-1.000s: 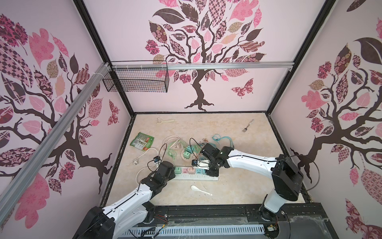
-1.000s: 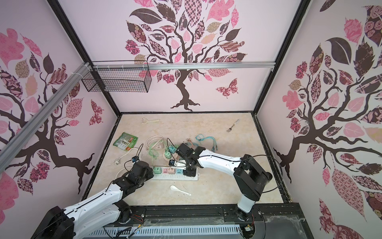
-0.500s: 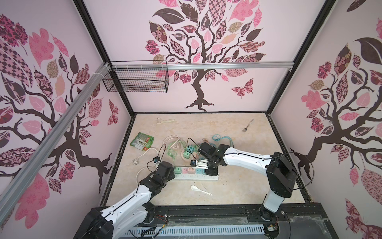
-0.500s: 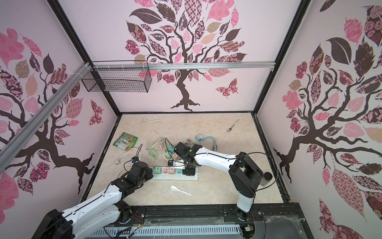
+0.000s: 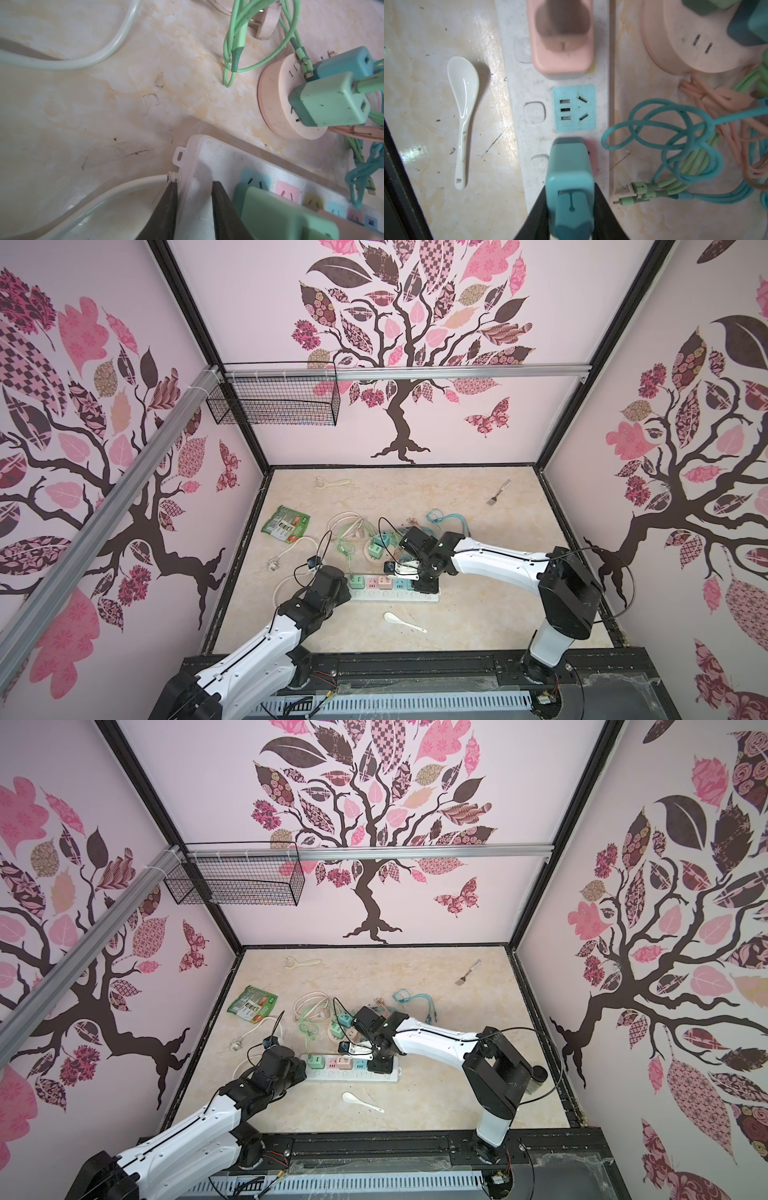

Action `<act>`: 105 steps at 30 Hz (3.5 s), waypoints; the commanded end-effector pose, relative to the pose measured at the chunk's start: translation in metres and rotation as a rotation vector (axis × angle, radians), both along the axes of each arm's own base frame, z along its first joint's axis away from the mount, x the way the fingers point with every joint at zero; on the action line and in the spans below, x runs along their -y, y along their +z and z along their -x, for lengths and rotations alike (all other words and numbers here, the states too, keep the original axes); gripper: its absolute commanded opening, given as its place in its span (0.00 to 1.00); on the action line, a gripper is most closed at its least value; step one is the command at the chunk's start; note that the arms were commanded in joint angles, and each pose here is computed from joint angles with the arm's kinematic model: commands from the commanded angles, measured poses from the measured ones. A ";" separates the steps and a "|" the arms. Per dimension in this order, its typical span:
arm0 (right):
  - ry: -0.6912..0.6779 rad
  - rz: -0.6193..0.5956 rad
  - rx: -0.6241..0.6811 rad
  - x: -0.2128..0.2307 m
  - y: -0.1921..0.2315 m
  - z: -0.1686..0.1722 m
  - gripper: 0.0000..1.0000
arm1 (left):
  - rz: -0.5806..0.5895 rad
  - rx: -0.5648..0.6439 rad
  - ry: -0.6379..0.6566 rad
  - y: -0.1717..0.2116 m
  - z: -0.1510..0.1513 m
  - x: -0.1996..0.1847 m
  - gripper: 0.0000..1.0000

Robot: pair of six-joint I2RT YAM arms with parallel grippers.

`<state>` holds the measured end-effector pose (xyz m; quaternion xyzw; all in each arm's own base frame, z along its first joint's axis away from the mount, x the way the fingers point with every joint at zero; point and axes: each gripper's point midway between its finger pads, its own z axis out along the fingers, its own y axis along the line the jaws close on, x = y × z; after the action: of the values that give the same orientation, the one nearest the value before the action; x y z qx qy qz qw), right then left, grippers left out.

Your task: Insert the plug

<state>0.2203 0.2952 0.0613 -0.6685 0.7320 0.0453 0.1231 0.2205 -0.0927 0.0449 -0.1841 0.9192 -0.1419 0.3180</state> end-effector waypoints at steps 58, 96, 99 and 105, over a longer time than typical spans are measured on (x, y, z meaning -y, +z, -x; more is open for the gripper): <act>-0.837 -0.778 0.679 0.123 0.183 -0.079 1.00 | -0.459 0.315 0.069 0.163 -0.087 -0.109 0.92; -1.299 -0.951 0.947 0.283 0.084 -0.128 0.99 | -0.429 0.586 -0.052 0.068 -0.176 -0.115 0.97; -1.294 -0.962 0.944 0.286 0.085 -0.132 1.00 | -0.429 0.598 -0.034 0.058 -0.179 -0.117 0.98; -1.255 -0.951 0.915 0.282 0.063 -0.142 0.99 | -0.429 0.591 -0.048 0.057 -0.181 -0.116 0.98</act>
<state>0.3511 0.0052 0.1184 0.0418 0.7598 -0.0156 0.6486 0.4009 0.0226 0.0950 -0.0446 0.8131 -0.0010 0.5804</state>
